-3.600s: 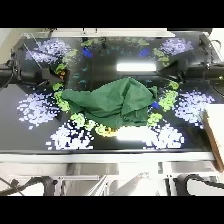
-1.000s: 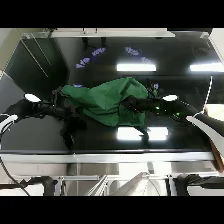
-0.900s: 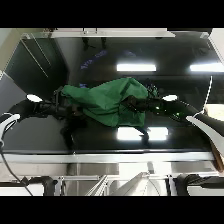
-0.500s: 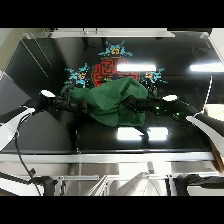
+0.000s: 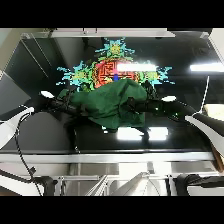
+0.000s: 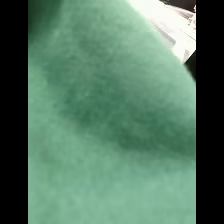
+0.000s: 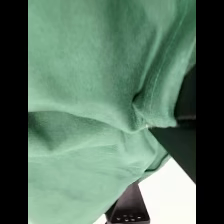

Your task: Fold the shirts.

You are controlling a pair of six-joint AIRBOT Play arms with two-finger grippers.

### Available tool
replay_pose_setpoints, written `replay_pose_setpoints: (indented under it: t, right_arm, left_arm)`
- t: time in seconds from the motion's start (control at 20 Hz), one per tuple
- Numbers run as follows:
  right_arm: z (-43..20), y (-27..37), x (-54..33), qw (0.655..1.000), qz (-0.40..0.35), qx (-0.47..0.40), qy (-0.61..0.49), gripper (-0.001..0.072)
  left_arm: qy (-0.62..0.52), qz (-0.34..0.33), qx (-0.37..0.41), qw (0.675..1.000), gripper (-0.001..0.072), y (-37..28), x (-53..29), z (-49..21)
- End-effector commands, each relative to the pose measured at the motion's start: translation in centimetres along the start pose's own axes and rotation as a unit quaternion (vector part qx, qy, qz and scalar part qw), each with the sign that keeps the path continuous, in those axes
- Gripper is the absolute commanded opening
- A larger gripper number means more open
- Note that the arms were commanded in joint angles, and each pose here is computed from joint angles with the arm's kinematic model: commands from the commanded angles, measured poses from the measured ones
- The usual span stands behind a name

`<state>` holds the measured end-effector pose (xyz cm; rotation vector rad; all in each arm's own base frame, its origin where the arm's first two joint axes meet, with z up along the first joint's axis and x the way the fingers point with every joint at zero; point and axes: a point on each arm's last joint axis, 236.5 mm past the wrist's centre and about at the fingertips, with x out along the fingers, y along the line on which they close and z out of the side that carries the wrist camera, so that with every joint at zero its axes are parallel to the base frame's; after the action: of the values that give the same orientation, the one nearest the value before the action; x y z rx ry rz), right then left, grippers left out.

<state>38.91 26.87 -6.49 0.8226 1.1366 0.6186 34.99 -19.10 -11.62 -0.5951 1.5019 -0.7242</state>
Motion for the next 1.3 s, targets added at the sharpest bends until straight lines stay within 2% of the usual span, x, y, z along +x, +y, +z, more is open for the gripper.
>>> replay_pose_setpoints:
  t: [0.0, 0.15, 0.25, 0.35, 0.4, 0.55, 0.65, 0.7, 0.75, 0.85, 0.9, 0.95, 1.0, 1.15, 1.25]
  right_arm:
    - [-0.4, 0.5, 0.0, 1.0, 0.01, -0.008, 0.011, 0.0013]
    - [-0.6, 3.5, -1.1, 0.998, 0.047, -0.043, 0.023, 0.0012]
    - [0.5, 8.3, -4.6, 0.99, 0.099, -0.097, 0.015, 0.0011]
    - [2.9, 13.6, -10.9, 0.975, 0.139, -0.172, -0.023, 0.0012]
    - [4.1, 16.4, -14.9, 0.963, 0.151, -0.216, -0.054, 0.0012]
    - [4.2, 26.6, -28.6, 0.907, 0.163, -0.34, -0.187, 0.0012]
    - [0.0, 33.4, -35.8, 0.842, 0.155, -0.436, -0.276, 0.0012]
    - [-1.9, 35.8, -38.7, 0.807, 0.14, -0.472, -0.326, 0.0013]
    - [-3.3, 37.4, -41.5, 0.77, 0.109, -0.498, -0.384, 0.0013]
    - [-4.7, 38.5, -45.5, 0.715, 0.052, -0.52, -0.465, 0.0013]
    - [-5.0, 38.5, -46.1, 0.71, 0.043, -0.517, -0.476, 0.0013]
    - [-4.9, 38.3, -45.9, 0.719, 0.046, -0.509, -0.471, 0.0013]
    - [-4.0, 37.5, -44.6, 0.738, 0.048, -0.501, -0.449, 0.0013]
    - [1.1, 32.9, -38.8, 0.83, 0.066, -0.428, -0.352, 0.0013]
    - [5.0, 28.4, -33.8, 0.88, 0.069, -0.368, -0.292, 0.0013]
  left_arm:
    - [0.0, -0.018, -0.01, 1.0, 0.0016, -0.3, -0.6, 0.0]
    - [0.004, -0.063, 0.008, 0.998, 0.0016, -3.4, -1.7, -0.4]
    - [-0.001, -0.136, 0.058, 0.989, 0.0016, -9.1, -5.0, -0.4]
    - [-0.034, -0.233, 0.129, 0.963, 0.0014, -17.2, -11.9, -0.5]
    - [-0.059, -0.284, 0.176, 0.941, 0.0014, -21.6, -16.3, -1.0]
    - [-0.142, -0.413, 0.331, 0.837, 0.0014, -34.4, -30.8, -7.1]
    - [-0.196, -0.433, 0.44, 0.762, 0.0015, -40.5, -37.2, -13.8]
    - [-0.221, -0.411, 0.48, 0.743, 0.0015, -42.3, -38.5, -16.5]
    - [-0.259, -0.361, 0.507, 0.739, 0.0015, -43.6, -39.0, -18.0]
    - [-0.352, -0.211, 0.491, 0.769, 0.0015, -43.3, -39.2, -16.5]
    - [-0.401, -0.138, 0.455, 0.783, 0.0016, -42.0, -40.0, -14.7]
    - [-0.442, -0.072, 0.416, 0.792, 0.0017, -40.1, -40.8, -13.0]
    - [-0.461, -0.037, 0.39, 0.796, 0.0019, -38.6, -41.2, -12.0]
    - [-0.456, -0.038, 0.33, 0.826, 0.0024, -33.1, -39.7, -8.7]
    - [-0.403, -0.055, 0.256, 0.877, 0.0024, -27.1, -35.8, -5.0]
